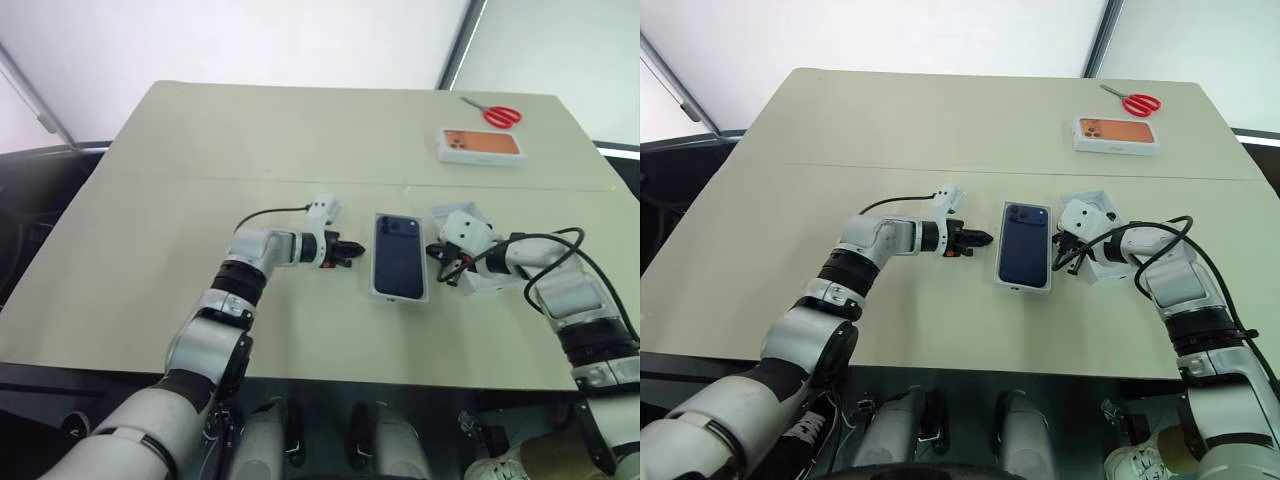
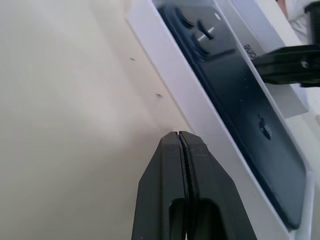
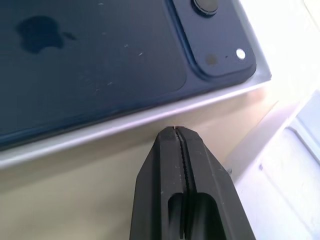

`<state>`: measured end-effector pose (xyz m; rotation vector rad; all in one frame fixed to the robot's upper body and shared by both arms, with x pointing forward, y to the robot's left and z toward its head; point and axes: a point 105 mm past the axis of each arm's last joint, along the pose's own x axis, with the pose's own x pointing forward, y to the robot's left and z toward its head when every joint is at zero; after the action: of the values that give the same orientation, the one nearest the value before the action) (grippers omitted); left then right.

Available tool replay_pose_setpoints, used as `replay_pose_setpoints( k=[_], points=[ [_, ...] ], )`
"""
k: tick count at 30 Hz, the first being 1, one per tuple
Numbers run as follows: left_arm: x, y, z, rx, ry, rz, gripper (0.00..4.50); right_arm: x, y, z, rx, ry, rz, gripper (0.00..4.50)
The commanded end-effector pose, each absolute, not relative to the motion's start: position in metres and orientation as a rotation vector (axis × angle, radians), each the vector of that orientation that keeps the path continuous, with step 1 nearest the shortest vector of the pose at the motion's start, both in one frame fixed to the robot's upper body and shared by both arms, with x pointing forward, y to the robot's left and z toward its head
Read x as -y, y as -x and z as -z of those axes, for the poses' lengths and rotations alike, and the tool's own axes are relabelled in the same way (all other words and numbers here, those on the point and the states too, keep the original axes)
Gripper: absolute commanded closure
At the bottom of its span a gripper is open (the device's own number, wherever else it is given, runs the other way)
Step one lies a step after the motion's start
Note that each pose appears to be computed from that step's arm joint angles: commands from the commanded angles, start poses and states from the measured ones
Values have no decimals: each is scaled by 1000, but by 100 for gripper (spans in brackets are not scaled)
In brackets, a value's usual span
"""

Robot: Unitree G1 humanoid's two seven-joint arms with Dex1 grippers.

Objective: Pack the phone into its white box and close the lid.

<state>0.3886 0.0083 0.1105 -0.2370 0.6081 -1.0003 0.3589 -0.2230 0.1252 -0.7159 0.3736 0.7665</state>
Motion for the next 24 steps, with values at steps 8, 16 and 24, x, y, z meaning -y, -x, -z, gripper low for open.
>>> replay_pose_setpoints(
  k=[8, 16, 24],
  points=[
    [-26, -392, -148, -347, 153, 1009, 445, 287, -359, -164, -397, 850, -569, 450],
    [-52, -397, -172, -186, 63, 958, 445, 319, -334, -140, -595, 990, -578, 450],
    [-45, -390, -169, -194, 82, 967, 445, 327, -314, -139, -708, 1051, -606, 450]
  ],
)
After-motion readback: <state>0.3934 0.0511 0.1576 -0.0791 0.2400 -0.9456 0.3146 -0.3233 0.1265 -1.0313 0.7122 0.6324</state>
